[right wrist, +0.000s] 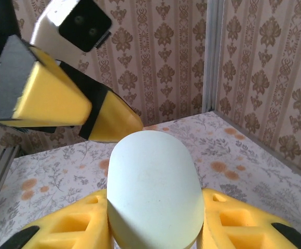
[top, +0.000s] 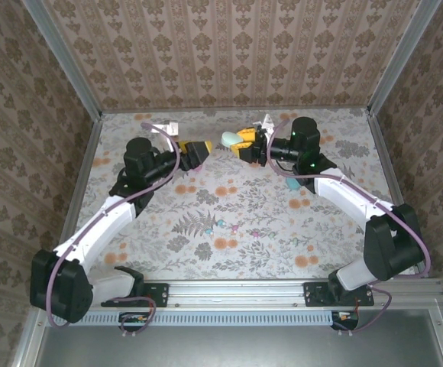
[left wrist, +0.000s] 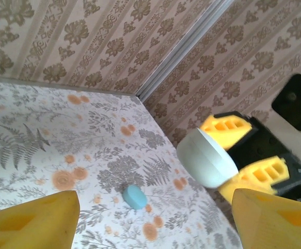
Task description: Insert the wireless bluetooth earbuds into the charging case
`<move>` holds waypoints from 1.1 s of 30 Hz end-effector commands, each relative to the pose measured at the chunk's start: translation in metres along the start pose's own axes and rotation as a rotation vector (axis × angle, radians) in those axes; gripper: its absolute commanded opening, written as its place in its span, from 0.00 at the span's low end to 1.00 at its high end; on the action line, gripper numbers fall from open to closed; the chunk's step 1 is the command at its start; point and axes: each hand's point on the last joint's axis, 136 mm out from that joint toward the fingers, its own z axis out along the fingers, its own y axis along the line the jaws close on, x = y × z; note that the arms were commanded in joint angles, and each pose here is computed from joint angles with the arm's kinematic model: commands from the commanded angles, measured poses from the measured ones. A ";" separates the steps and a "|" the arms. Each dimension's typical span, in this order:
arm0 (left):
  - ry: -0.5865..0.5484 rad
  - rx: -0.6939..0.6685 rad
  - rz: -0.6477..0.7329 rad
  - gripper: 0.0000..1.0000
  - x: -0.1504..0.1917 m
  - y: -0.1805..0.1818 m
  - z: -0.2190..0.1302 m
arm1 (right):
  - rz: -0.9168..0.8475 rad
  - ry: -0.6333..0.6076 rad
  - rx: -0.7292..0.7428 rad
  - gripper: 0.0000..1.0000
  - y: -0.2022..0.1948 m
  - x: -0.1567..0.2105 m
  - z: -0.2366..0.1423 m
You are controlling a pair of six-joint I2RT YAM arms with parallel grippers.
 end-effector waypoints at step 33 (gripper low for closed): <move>0.119 0.593 0.650 0.75 0.022 -0.091 -0.008 | -0.076 -0.024 -0.307 0.29 0.083 -0.047 -0.024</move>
